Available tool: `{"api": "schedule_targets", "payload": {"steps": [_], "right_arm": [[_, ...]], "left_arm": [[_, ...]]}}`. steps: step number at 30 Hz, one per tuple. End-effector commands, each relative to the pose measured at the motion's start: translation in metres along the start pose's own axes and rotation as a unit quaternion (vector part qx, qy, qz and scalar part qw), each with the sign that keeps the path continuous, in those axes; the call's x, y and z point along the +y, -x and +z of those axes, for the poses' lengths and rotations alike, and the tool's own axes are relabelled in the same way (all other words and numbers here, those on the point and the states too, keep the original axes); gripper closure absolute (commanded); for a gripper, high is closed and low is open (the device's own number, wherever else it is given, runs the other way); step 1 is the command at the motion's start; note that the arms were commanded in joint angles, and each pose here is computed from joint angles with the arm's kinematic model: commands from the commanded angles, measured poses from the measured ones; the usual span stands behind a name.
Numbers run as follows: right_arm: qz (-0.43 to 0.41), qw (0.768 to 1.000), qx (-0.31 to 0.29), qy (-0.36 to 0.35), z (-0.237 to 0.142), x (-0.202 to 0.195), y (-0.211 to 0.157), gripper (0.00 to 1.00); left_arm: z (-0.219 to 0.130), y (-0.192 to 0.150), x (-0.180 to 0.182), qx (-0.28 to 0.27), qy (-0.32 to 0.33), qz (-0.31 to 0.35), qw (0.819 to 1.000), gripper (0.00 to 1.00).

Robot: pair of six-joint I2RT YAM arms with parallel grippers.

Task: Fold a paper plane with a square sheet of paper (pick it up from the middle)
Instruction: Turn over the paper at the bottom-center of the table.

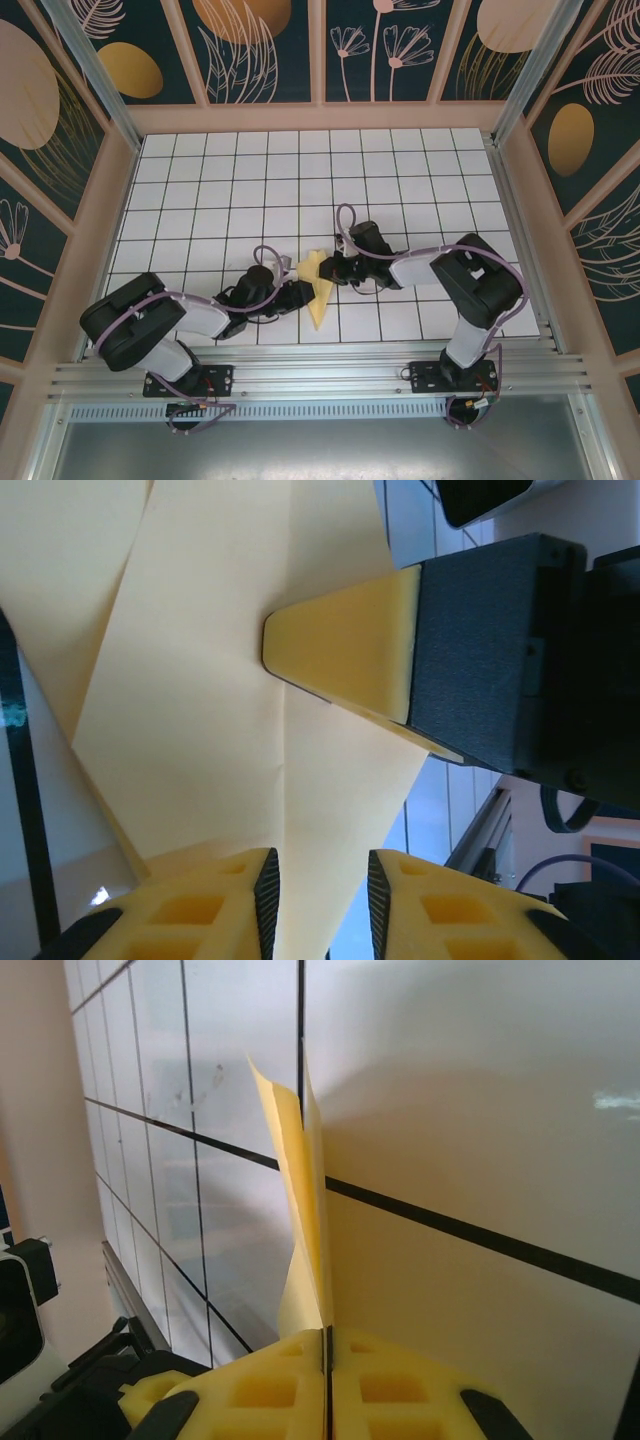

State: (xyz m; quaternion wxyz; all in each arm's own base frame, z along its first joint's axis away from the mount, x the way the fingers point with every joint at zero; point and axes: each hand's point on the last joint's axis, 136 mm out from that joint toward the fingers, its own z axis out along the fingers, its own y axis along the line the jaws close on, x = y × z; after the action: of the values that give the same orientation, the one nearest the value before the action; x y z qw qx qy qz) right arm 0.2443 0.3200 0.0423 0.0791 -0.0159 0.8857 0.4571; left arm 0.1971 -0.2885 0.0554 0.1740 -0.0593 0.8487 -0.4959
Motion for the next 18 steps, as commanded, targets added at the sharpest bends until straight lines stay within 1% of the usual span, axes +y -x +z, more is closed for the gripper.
{"api": "schedule_targets", "payload": {"steps": [1, 4, 6, 11, 12, 14, 15, 17, 18], "right_arm": [[-0.021, 1.000, -0.013, 0.018, -0.012, 0.010, 0.000, 0.91], [-0.021, 0.999, -0.025, 0.009, -0.021, 0.009, 0.000, 0.91], [-0.029, 0.999, -0.037, -0.010, -0.030, 0.007, 0.001, 0.91], [-0.051, 0.992, -0.077, -0.089, -0.063, 0.002, 0.013, 0.91], [-0.055, 0.987, -0.090, -0.118, -0.073, 0.000, 0.017, 0.91], [-0.064, 0.975, -0.114, -0.178, -0.093, -0.004, 0.026, 0.89], [-0.070, 0.964, -0.128, -0.220, -0.106, -0.007, 0.032, 0.88], [-0.092, 0.939, -0.143, -0.299, -0.125, -0.013, 0.038, 0.87], [-0.100, 0.917, -0.150, -0.355, -0.137, -0.020, 0.042, 0.87]], "left_arm": [[-0.013, 0.002, 0.001, -0.020, 0.007, -0.002, 1.000, 0.68], [-0.024, 0.006, 0.002, -0.036, 0.020, 0.002, 0.999, 0.67], [-0.032, 0.011, -0.001, -0.052, 0.023, 0.007, 0.998, 0.67], [-0.050, 0.028, -0.002, -0.107, 0.046, 0.014, 0.993, 0.65], [-0.054, 0.032, -0.001, -0.120, 0.053, 0.016, 0.991, 0.65], [-0.060, 0.040, -0.002, -0.140, 0.066, 0.021, 0.988, 0.65], [-0.063, 0.044, -0.002, -0.148, 0.074, 0.026, 0.986, 0.65], [-0.069, 0.049, 0.000, -0.162, 0.092, 0.031, 0.982, 0.65], [-0.073, 0.051, 0.000, -0.170, 0.097, 0.032, 0.980, 0.64]]}}
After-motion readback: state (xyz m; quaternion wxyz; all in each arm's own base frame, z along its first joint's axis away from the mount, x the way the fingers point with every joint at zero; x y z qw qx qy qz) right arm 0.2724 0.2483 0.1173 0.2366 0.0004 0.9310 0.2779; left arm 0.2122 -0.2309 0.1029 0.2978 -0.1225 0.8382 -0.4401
